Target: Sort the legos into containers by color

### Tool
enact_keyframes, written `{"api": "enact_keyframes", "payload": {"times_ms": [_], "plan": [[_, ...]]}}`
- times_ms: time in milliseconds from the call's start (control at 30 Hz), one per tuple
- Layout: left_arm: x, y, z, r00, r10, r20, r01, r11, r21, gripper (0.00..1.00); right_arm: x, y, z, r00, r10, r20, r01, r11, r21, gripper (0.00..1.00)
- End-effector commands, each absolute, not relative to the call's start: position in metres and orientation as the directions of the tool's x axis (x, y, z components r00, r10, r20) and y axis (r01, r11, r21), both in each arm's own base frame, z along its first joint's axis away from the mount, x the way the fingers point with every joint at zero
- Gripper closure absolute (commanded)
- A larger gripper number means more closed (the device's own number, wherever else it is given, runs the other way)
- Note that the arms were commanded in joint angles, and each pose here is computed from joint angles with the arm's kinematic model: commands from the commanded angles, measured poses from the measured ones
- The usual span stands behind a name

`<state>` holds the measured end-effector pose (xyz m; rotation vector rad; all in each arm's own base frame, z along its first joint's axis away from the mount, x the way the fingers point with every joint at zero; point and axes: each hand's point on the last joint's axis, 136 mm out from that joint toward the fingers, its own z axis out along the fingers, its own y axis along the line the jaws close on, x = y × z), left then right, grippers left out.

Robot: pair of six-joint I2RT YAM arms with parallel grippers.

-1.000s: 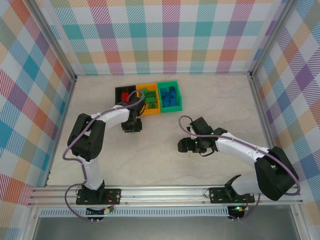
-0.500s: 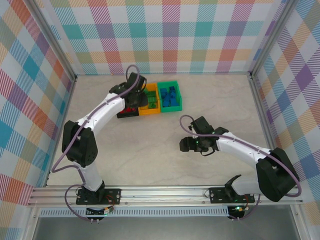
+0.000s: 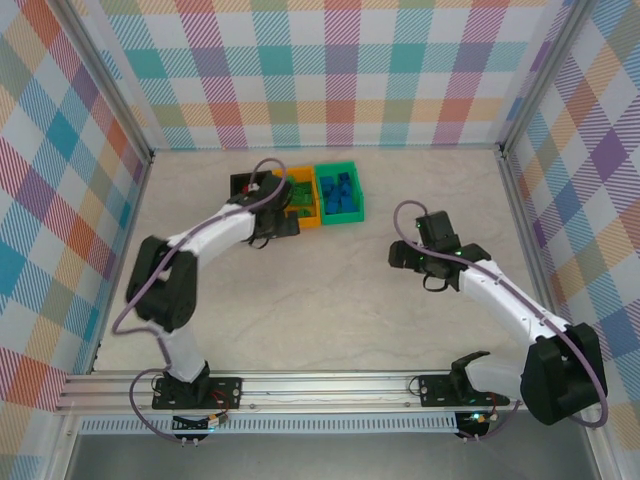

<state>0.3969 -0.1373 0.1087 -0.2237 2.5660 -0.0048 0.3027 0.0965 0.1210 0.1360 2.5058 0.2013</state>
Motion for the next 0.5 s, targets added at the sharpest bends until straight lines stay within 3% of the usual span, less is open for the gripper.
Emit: {"api": "enact_keyframes", "payload": {"times_ms": [0, 133, 267, 467], "plan": [[0.39, -0.084, 0.173, -0.603, -0.244, -0.76, -0.292, 0.954, -0.074, 0.0, 0.33, 0.047, 0.145, -0.625, 0.088, -0.776, 0.167, 0.986, -0.022, 0.11], [0.363, -0.027, 0.17, -0.49, -0.225, -0.842, -0.355, 0.934, -0.043, 0.0, 0.346, 0.026, 0.147, -0.428, -0.015, -0.903, 0.185, 0.977, -0.103, 0.01], [0.35, 0.004, 0.157, -0.425, -0.123, -0.897, -0.361, 0.931, 0.043, 0.0, 0.361, 0.01, 0.124, -0.447, 0.033, -0.894, 0.228, 0.971, -0.078, 0.01], [0.345, 0.021, 0.124, -0.296, -0.144, -0.944, -0.292, 0.955, -0.054, 0.0, 0.376, 0.027, 0.115, -0.379, -0.031, -0.925, 0.108, 0.991, -0.077, 0.01]]}}
